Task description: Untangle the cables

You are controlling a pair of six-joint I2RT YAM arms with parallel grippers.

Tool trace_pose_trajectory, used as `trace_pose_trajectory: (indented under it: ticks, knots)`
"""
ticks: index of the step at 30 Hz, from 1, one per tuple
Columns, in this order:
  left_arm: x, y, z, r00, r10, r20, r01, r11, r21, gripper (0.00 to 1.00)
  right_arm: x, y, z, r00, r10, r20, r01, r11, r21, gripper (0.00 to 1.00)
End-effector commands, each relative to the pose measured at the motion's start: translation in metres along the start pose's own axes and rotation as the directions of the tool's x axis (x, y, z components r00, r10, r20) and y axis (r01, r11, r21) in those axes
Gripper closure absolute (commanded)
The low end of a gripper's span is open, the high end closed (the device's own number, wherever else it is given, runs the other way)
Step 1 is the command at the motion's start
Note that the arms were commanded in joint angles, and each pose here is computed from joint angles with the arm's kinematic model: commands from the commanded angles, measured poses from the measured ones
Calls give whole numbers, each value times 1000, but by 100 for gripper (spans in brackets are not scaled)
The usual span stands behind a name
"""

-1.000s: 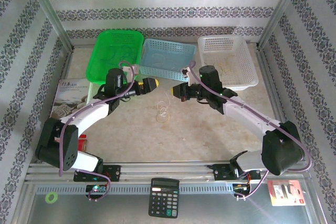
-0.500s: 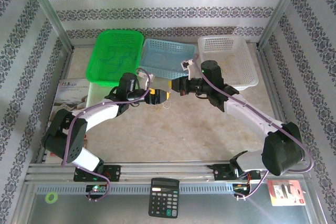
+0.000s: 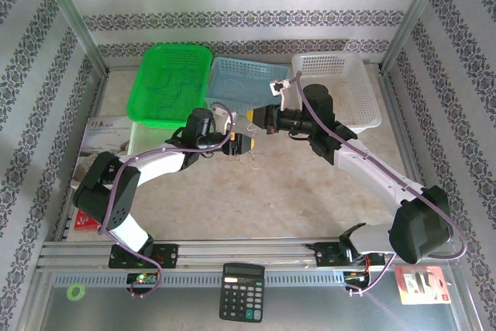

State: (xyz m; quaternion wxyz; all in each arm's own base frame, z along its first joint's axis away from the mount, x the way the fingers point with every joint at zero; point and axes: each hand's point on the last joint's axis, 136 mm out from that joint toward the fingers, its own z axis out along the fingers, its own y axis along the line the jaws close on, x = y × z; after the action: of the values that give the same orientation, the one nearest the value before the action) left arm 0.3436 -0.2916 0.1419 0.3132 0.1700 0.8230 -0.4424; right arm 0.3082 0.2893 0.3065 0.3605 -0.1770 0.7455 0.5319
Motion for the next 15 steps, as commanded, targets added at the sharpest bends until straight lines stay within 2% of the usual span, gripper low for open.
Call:
trace_pose_trajectory:
  ticks: [1, 6, 8, 15]
  knots:
    - [-16, -13, 6, 998, 52, 48, -53, 998, 36, 51, -36, 36, -14, 994, -65, 91, 71, 995, -71, 100]
    - [-11, -10, 9, 998, 31, 49, -33, 998, 44, 89, -62, 47, -25, 983, -98, 156, 108, 993, -57, 100]
    - [-8, -8, 10, 999, 23, 46, -25, 999, 43, 100, -75, 47, -31, 975, -113, 193, 122, 992, -33, 100]
    - [2, -4, 10, 999, 7, 38, -9, 999, 47, 100, -121, 40, -64, 923, -179, 342, 152, 983, 104, 100]
